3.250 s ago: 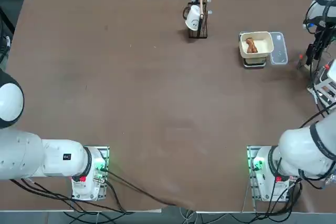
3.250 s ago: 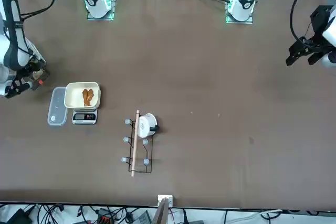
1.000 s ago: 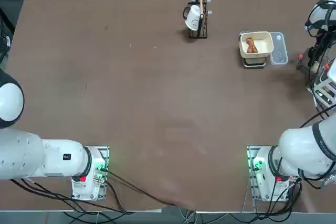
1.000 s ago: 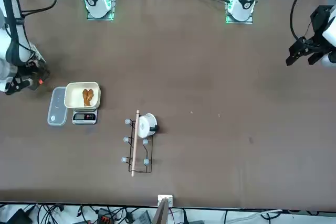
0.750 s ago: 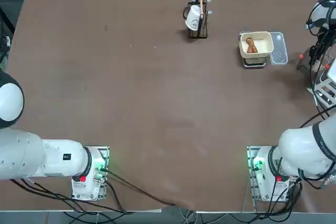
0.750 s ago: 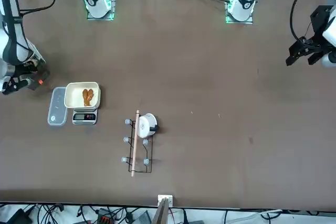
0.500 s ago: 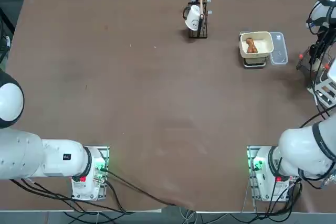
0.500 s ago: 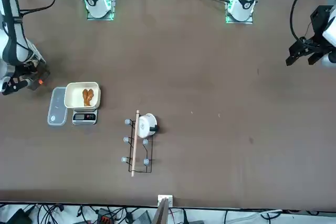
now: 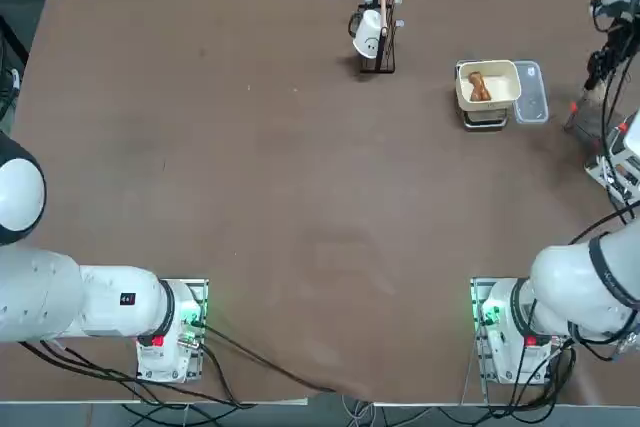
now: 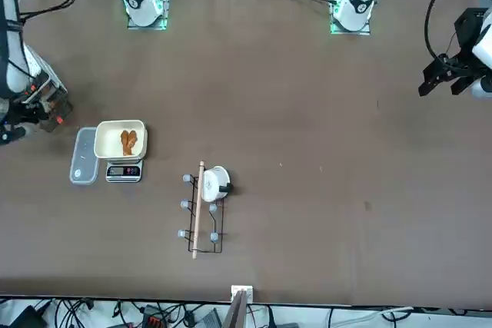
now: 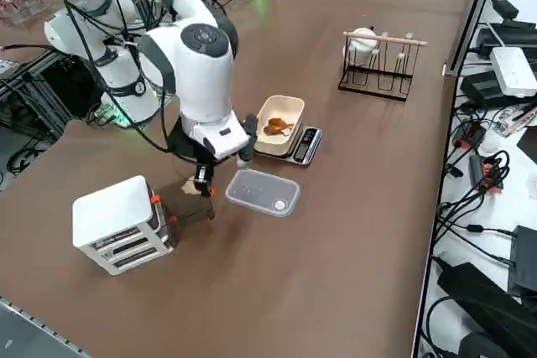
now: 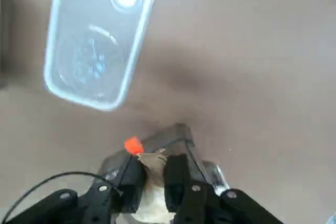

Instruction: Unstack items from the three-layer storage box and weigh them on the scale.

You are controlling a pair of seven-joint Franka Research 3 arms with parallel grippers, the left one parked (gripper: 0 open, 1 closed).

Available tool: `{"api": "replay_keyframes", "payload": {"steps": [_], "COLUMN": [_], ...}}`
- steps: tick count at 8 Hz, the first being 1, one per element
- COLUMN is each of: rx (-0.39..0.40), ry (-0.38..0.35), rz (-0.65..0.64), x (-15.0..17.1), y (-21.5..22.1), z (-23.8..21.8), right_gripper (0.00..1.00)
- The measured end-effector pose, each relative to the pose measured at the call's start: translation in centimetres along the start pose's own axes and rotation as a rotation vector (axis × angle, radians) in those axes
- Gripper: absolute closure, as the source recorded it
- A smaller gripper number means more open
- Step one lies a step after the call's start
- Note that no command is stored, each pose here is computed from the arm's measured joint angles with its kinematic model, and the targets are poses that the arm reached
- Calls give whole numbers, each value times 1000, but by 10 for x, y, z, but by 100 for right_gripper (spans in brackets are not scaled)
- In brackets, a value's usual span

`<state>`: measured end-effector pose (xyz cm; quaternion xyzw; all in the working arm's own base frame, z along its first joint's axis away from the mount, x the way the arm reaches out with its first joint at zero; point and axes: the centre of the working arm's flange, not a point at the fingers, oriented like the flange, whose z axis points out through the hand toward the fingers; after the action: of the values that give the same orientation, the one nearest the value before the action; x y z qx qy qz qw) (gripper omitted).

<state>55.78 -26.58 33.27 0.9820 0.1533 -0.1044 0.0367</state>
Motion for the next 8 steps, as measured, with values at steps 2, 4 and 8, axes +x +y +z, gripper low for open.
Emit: {"api": "replay_keyframes", "payload": {"steps": [2, 4, 8], "rx": [52, 159, 190], "ry": [7, 45, -14], "rz": [35, 84, 230], "x": [18, 47, 114], "y": [-20, -62, -178], "z": [-28, -55, -48], "right_gripper": [74, 75, 73]}}
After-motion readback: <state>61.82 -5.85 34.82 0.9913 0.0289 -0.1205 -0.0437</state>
